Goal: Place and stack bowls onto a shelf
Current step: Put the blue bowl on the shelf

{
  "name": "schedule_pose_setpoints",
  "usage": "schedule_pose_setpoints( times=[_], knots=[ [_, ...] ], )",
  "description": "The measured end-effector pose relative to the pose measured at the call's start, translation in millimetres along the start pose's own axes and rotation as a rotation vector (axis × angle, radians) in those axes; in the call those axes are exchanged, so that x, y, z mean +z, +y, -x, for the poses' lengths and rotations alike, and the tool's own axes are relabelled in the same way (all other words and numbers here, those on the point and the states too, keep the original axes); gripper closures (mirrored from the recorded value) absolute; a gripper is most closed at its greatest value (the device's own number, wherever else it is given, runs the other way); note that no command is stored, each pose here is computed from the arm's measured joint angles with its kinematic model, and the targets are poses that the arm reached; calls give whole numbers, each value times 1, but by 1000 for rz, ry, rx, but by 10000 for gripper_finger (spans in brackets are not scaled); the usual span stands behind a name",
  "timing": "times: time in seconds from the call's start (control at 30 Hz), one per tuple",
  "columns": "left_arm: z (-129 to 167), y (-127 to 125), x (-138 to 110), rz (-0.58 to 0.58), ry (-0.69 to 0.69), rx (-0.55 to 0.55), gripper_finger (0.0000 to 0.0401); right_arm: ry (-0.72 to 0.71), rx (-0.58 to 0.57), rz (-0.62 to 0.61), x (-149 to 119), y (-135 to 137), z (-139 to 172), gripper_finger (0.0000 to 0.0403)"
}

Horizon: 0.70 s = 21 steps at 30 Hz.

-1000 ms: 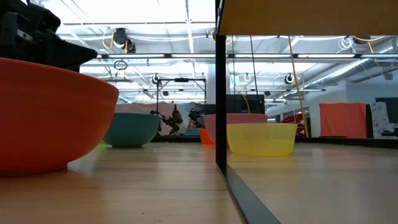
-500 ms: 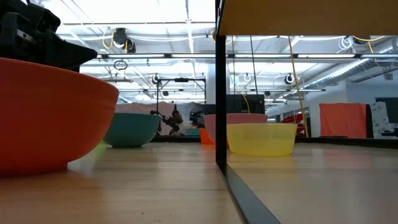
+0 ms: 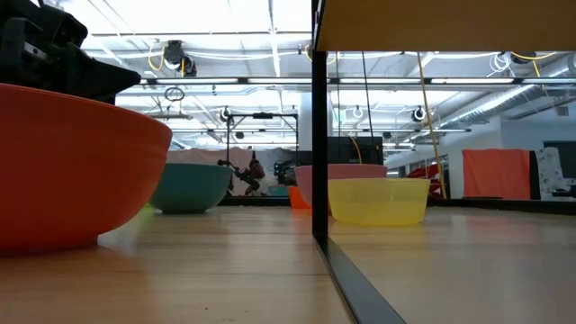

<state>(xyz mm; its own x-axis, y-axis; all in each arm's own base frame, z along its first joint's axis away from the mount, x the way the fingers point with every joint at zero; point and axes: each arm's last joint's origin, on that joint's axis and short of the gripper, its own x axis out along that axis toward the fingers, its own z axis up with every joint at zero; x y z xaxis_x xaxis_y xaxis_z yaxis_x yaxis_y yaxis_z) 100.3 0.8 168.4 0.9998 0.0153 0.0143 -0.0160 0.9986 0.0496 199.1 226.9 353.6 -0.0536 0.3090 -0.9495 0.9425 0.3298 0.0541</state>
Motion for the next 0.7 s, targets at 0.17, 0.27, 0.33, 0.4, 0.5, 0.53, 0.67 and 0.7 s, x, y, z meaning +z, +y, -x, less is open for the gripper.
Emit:
schedule_pose_setpoints(
  times=[0.17, 0.27, 0.33, 0.4, 0.5, 0.53, 0.67, 0.7],
  knots=[
    [0, 0, 0, 1, 0, 0, 366, -61, 74, 31, 1, 4, 0, 370],
    [0, 0, 0, 2, 0, 0, 366, -63, 83, 31, 1, 5, 0, 376],
    [0, 0, 0, 3, 0, 0, 366, -63, 85, 28, 2, 6, 1, 378],
    [0, 0, 0, 3, 0, 0, 366, -61, 89, 27, 2, 6, 1, 378],
    [0, 0, 0, 3, 0, 0, 366, -50, 109, 31, 1, 9, 1, 378],
    [0, 0, 0, 3, 0, 0, 366, -45, 118, 34, 1, 9, 1, 378],
    [0, 0, 0, 3, 0, 0, 366, -27, 150, 39, -1, 13, 1, 378],
    [0, 0, 0, 3, 0, 0, 366, -25, 152, 40, -1, 13, 1, 378]
  ],
)
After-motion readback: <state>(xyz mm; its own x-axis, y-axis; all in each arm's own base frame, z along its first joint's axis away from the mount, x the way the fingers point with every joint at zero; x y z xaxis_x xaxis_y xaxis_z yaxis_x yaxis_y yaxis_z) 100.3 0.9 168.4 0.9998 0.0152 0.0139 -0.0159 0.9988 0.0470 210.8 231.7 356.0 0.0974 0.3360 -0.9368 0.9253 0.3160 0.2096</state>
